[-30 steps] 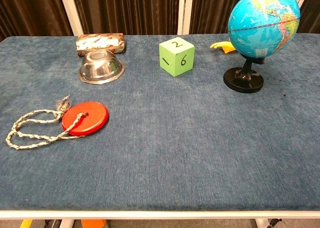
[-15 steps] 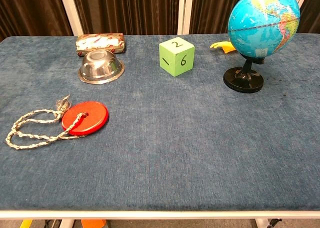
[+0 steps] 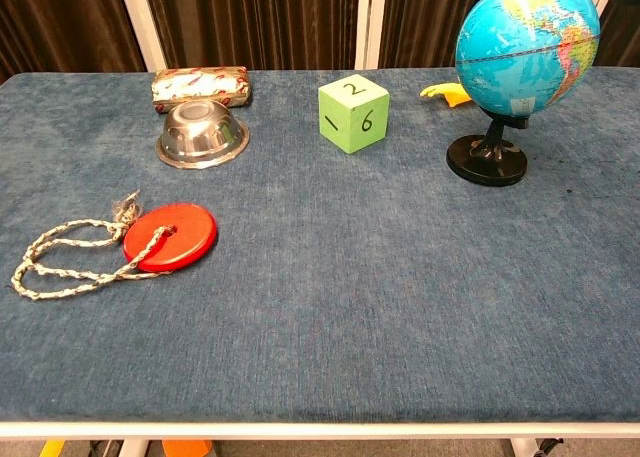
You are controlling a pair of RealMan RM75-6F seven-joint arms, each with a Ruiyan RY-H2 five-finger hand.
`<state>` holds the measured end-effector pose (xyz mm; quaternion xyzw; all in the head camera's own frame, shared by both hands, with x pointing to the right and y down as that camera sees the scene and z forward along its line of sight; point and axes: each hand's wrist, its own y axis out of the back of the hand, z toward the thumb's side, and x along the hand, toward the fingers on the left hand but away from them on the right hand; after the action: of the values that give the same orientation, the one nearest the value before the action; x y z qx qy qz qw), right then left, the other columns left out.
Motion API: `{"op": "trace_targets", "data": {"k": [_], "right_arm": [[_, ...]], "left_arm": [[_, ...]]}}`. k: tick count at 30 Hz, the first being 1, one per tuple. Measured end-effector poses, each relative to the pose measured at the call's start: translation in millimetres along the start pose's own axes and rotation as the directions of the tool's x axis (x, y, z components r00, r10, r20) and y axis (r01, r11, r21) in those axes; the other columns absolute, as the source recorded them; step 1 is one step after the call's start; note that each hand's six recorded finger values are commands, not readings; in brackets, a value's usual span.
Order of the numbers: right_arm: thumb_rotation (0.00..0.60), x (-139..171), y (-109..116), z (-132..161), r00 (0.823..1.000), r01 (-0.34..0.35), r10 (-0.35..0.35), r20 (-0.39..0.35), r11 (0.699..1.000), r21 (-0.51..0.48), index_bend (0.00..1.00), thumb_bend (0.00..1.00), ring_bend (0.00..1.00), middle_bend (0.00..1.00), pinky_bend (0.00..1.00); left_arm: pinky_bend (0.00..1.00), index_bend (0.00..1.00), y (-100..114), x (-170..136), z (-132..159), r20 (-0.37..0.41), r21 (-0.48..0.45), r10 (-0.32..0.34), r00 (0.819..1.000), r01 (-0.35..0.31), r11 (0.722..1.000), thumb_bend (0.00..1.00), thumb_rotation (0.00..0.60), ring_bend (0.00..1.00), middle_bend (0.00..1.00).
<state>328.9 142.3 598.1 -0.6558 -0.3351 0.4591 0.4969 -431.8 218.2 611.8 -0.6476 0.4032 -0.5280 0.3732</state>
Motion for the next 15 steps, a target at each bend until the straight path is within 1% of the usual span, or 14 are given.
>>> {"op": "trace_targets", "data": {"k": [3, 7, 15], "right_arm": [[0.600, -12, -1, 9, 0.999, -0.011, 0.011, -0.031, 1.000, 0.008, 0.00, 0.20, 0.00, 0.00, 0.00], [0.600, -23, -4, 16, 0.998, -0.027, 0.028, -0.054, 1.000, 0.006, 0.00, 0.20, 0.00, 0.00, 0.00], [0.600, -28, -10, 15, 0.998, -0.053, 0.053, -0.042, 0.999, 0.003, 0.00, 0.20, 0.00, 0.00, 0.00]], "left_arm": [[0.05, 0.15, 0, 1, 1, 0.004, 0.001, 0.000, 1.000, 0.000, 1.000, 0.00, 0.600, 0.02, 0.09], [0.05, 0.15, 0, 1, 2, 0.006, 0.001, -0.001, 1.000, 0.001, 1.000, 0.00, 0.600, 0.02, 0.09], [0.05, 0.15, -2, 1, 1, 0.003, 0.000, -0.006, 1.000, 0.006, 1.000, 0.00, 0.600, 0.02, 0.09]]}}
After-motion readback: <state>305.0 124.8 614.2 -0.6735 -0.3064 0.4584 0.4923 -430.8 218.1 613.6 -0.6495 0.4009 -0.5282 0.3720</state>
